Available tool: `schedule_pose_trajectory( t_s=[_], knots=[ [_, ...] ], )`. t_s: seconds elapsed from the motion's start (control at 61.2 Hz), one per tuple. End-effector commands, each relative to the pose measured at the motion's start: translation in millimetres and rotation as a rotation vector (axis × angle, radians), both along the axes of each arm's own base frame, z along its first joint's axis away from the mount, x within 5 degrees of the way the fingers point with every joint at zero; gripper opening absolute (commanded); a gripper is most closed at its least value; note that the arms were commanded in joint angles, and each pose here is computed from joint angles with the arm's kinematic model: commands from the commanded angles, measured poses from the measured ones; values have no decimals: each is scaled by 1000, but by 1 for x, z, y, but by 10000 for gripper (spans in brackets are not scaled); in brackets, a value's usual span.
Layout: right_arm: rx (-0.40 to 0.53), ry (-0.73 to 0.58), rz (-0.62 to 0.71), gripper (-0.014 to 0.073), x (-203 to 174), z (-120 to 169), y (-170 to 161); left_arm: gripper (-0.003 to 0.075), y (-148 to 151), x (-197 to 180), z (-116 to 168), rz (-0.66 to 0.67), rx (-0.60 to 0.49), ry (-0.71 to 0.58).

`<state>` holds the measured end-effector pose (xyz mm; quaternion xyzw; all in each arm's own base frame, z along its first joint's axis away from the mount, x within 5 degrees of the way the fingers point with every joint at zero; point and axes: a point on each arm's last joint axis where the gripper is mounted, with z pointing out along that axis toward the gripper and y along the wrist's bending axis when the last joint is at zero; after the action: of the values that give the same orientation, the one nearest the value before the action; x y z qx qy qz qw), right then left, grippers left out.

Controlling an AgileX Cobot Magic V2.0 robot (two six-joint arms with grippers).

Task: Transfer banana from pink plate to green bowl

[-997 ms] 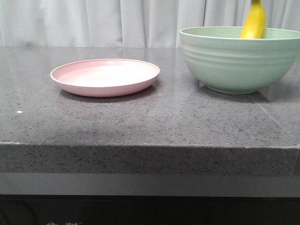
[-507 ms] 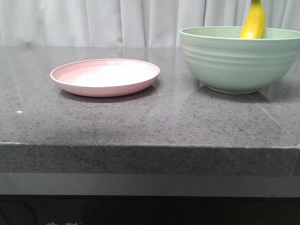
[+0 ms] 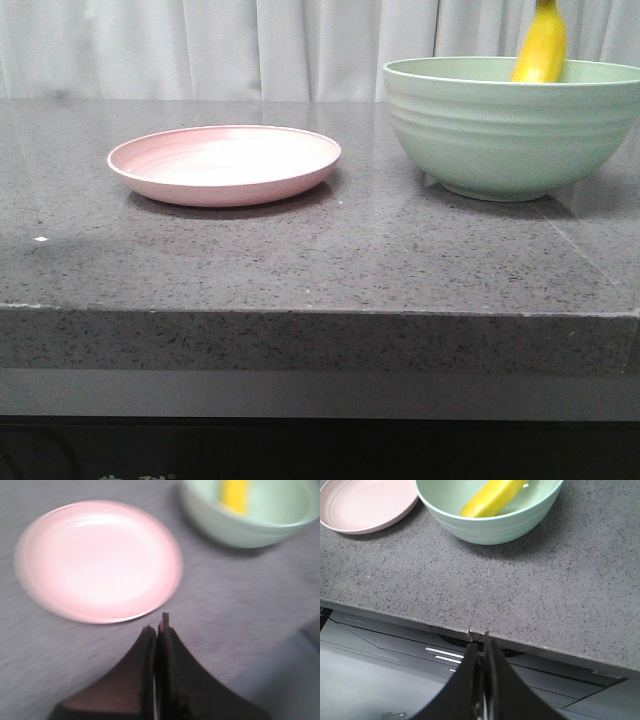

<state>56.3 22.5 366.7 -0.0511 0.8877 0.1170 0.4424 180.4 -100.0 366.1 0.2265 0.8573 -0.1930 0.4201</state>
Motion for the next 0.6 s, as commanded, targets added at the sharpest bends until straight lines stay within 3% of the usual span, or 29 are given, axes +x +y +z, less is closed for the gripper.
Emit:
schedule_pose_trajectory(
  t_s=[0.0,0.278,0.588],
  knots=[
    [25,-67,-5,-68,2,10,1,-18,14,-5,11,115,-12,-136],
    [25,-66,-5,-68,2,10,1,-18,52,-42,-19,267,-46,-333],
    [25,-66,-5,-68,2,10,1,-18,88,-105,-94,498,-134,-516]
  ],
)
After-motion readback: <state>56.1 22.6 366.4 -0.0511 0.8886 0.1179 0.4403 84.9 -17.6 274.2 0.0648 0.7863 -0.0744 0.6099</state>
